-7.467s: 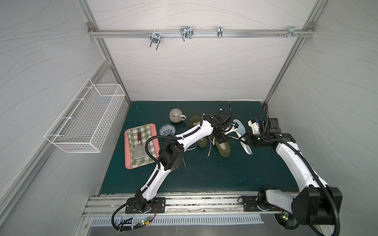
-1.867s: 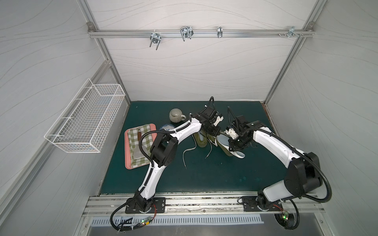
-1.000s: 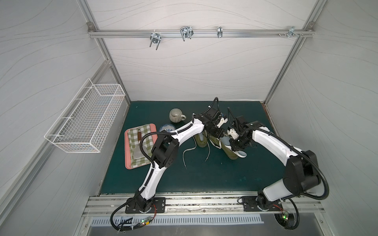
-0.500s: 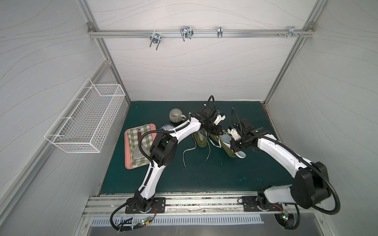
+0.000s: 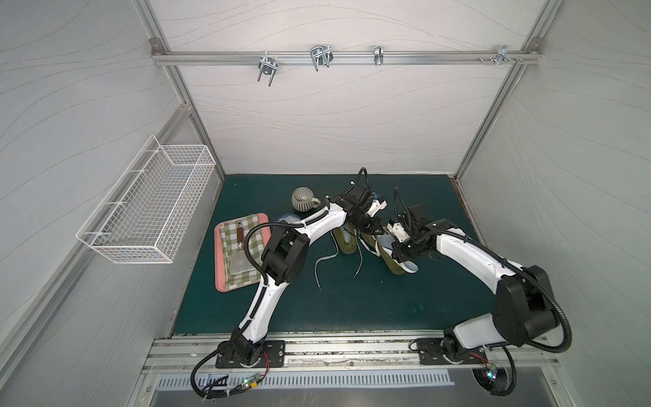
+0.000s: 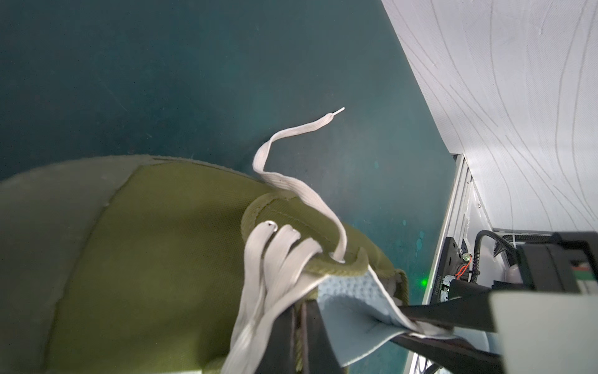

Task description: Insert the insole into the shoe

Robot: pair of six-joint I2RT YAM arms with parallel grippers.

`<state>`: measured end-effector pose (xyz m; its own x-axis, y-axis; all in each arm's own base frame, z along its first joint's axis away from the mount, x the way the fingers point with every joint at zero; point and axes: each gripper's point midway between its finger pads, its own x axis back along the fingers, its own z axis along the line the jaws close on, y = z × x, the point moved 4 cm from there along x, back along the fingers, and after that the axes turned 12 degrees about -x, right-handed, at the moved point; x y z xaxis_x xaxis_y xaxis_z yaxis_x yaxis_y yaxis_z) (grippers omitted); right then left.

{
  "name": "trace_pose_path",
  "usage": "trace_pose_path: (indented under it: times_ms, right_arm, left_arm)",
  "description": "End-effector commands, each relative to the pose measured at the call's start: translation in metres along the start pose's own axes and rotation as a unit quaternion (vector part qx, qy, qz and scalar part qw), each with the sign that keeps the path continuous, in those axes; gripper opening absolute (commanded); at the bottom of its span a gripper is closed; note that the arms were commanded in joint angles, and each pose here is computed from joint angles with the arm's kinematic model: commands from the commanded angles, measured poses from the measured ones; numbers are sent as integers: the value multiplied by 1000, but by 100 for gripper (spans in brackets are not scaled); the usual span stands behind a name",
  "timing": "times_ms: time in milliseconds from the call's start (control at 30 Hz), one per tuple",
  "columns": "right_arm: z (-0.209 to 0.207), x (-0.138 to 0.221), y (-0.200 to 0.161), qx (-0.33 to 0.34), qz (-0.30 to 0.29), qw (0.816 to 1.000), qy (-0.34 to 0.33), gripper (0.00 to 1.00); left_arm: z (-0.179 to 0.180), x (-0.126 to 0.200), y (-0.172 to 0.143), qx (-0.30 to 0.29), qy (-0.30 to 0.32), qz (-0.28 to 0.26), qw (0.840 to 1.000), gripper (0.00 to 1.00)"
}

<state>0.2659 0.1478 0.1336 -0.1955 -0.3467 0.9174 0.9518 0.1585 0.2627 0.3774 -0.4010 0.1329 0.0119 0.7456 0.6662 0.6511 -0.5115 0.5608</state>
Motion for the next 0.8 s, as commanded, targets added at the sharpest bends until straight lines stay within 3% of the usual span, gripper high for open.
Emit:
trace_pose_path:
  times_ms: [0, 233, 500, 767]
  right_arm:
    - [3, 2, 14, 1, -28, 999, 33, 0]
    - [7, 4, 12, 51, -52, 996, 42, 0]
    - [8, -8, 22, 43, -21, 997, 59, 0]
    - [3, -11, 36, 55, -49, 996, 51, 0]
  left_arm:
    - [-17, 8, 27, -33, -39, -47, 998, 0]
    - [-15, 4, 26, -26, -48, -47, 997, 0]
    - [-11, 2, 22, -28, -35, -35, 998, 0]
    - [-10, 1, 21, -31, -38, -34, 998, 0]
